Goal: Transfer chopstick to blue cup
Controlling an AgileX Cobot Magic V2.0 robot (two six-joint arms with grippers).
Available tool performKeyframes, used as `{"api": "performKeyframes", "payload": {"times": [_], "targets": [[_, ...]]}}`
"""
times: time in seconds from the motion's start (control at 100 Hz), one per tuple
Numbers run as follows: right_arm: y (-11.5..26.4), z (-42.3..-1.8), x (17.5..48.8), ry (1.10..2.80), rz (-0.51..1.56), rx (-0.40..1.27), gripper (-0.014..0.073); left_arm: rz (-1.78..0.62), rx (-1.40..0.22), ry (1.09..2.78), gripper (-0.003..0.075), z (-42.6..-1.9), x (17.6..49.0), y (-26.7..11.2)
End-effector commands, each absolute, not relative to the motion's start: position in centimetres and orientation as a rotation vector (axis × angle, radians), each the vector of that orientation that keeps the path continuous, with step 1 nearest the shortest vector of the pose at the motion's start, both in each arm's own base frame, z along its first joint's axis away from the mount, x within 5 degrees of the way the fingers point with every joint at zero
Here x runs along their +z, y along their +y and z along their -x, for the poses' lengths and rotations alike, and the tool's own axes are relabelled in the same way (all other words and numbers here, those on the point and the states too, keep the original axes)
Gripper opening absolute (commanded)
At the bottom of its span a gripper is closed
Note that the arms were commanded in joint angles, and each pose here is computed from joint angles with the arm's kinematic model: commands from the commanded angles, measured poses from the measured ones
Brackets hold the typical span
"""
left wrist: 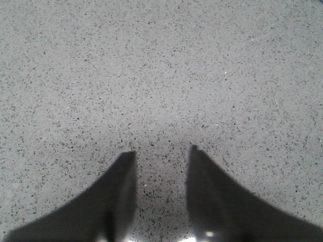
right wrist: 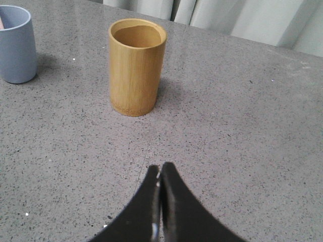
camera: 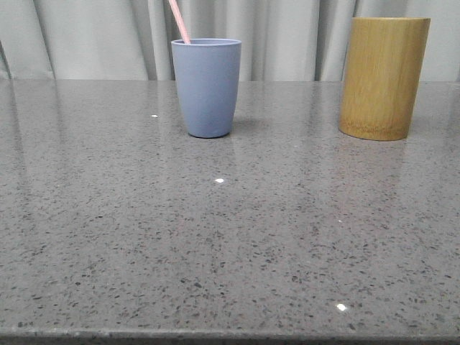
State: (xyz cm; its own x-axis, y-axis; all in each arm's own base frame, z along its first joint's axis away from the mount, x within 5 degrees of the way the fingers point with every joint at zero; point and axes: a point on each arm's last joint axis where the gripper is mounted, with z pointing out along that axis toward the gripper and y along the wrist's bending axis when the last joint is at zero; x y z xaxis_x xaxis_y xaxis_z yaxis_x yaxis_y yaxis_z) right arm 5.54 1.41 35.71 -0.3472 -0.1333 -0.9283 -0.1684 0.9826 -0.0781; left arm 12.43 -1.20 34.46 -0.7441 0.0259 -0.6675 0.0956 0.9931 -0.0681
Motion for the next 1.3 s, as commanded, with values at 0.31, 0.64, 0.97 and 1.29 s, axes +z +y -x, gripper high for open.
{"api": "performKeyframes", "payload": {"times": [0.31, 0.64, 0.97, 1.29], "targets": [[1.3, -5.7, 36.9, 1.858, 0.194, 0.016, -0.0067, -0.059, -0.147, 2.324, -0.0019, -12.7, 35.6, -1.3], [1.3, -5.7, 36.9, 1.858, 0.194, 0.016, -0.0067, -0.059, -0.147, 2.324, -0.0019, -12.7, 35.6, -1.3], [1.3, -5.7, 36.9, 1.858, 0.194, 0.016, -0.0067, -0.057, -0.139, 2.292, -0.0019, -12.9, 35.8, -1.2], [1.3, -5.7, 36.9, 1.858, 0.194, 0.016, -0.0067, -0.077, -0.131, 1.814, -0.0019, -12.4, 36.4, -1.5]]}}
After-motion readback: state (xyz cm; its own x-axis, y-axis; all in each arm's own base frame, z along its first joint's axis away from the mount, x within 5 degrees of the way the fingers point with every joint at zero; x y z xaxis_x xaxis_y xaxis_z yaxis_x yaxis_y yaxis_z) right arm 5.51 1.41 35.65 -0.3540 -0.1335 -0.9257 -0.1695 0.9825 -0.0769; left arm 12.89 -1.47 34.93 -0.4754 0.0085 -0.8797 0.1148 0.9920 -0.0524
